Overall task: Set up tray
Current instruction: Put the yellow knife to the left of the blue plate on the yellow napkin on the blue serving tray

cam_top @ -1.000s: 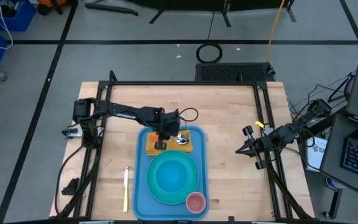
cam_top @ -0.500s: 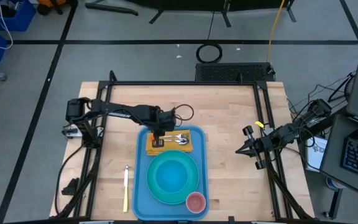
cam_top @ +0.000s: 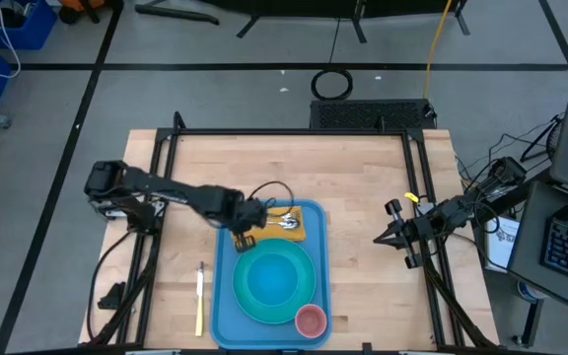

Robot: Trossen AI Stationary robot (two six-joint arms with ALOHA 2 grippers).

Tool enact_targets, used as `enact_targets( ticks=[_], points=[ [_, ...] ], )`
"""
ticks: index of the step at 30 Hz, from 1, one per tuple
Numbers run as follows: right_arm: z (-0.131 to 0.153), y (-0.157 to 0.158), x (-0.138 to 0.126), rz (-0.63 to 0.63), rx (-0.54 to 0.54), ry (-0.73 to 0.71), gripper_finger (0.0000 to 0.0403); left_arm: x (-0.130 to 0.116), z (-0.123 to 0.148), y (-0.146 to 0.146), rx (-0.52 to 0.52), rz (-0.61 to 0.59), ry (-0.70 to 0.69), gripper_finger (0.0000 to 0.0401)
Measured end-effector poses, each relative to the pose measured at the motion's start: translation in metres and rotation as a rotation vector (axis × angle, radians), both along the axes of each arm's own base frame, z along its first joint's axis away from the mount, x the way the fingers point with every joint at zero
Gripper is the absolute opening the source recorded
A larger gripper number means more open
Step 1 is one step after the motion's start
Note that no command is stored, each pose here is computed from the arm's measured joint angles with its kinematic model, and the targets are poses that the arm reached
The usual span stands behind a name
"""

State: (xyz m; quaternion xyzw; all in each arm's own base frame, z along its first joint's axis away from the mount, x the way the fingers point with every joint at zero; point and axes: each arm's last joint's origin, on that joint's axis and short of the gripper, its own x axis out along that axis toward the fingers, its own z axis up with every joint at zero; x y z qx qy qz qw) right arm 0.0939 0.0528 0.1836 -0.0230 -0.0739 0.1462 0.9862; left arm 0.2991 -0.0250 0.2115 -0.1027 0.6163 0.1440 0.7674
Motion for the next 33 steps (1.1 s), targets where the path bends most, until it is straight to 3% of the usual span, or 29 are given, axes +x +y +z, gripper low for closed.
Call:
enact_targets(
  ticks=[3,6,23,27,33],
  points=[
    [0.000,0.000,0.000,0.000,-0.001,0.002,0.0000,-0.014,0.006,-0.021,0.027,0.146,-0.062,0.0019],
    [-0.001,0.000,0.000,0.000,-0.004,0.006,0.0000,-0.024,0.007,-0.044,-0.015,0.262,-0.108,0.0011],
    [-0.001,0.000,0.001,0.000,-0.006,0.009,0.0000,-0.088,0.008,-0.159,-0.201,0.721,-0.311,0.0009],
    [-0.001,0.000,0.001,0.000,-0.006,0.009,0.0000,-0.104,0.005,-0.177,-0.272,0.828,-0.298,0.0014],
    [-0.001,0.000,0.001,0.000,-0.006,0.009,0.0000,-0.119,-0.014,-0.202,-0.328,1.001,-0.133,0.0005]
  ],
)
